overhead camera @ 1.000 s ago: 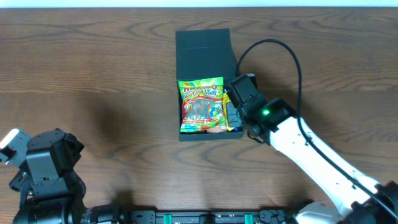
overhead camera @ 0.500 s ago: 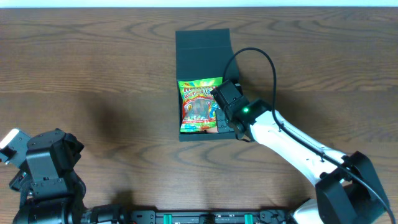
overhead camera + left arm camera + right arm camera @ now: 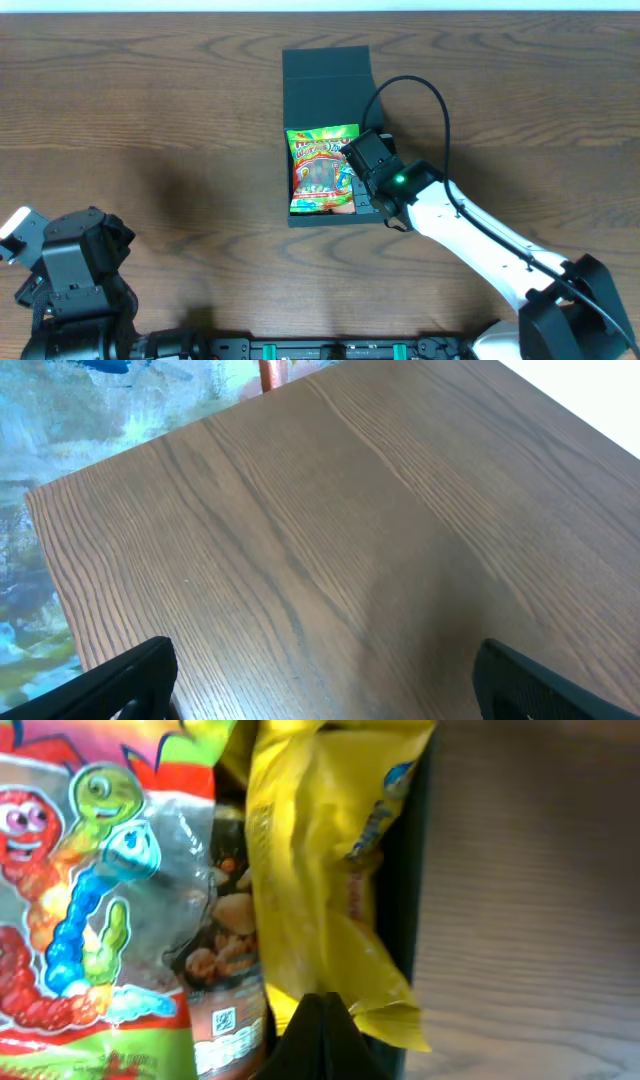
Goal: Pack container
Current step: 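Press the yellow candy and gummy bag further down with the right gripper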
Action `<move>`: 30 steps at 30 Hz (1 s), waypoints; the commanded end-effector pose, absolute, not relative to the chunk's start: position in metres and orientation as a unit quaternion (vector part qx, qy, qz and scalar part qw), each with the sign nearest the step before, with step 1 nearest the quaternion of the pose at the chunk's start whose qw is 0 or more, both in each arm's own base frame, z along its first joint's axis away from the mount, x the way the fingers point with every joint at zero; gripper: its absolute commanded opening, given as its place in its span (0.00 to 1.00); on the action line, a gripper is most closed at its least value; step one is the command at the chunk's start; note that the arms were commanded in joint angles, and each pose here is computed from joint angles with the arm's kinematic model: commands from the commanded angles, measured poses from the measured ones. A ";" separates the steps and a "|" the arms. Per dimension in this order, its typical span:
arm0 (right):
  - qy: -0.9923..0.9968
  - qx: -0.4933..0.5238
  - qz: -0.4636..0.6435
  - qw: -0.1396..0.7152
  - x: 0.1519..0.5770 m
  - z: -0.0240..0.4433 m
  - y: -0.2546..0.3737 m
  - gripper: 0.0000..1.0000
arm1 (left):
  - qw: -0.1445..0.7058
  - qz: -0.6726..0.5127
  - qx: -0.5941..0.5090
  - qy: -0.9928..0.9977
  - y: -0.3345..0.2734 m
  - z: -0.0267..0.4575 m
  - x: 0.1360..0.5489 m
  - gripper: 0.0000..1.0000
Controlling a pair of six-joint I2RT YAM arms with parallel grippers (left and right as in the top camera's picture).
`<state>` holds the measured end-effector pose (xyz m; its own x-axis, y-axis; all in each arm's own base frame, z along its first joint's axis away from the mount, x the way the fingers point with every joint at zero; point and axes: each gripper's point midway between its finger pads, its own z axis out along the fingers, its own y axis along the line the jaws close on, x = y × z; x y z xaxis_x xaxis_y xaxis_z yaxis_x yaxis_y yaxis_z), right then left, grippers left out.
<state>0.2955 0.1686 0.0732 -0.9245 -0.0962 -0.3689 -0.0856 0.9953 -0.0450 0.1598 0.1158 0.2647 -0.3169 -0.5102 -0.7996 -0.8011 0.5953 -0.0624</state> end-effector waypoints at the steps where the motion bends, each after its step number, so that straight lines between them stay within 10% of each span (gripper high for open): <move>1: 0.975 -0.046 -0.046 0.211 0.306 0.078 0.161 0.01 | 0.417 0.179 -0.423 0.784 0.118 0.269 0.158 0.95; 30: 0.983 -0.059 -0.038 0.167 0.289 0.041 0.177 0.02 | 0.417 0.179 -0.423 0.784 0.118 0.269 0.158 0.95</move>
<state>0.3000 0.1691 0.0535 -0.9198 -0.1350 -0.3684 -0.0930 0.9872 -0.1294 0.1598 0.1158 0.2647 -0.3166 -0.5102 -0.7997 -0.8011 0.5953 -0.0626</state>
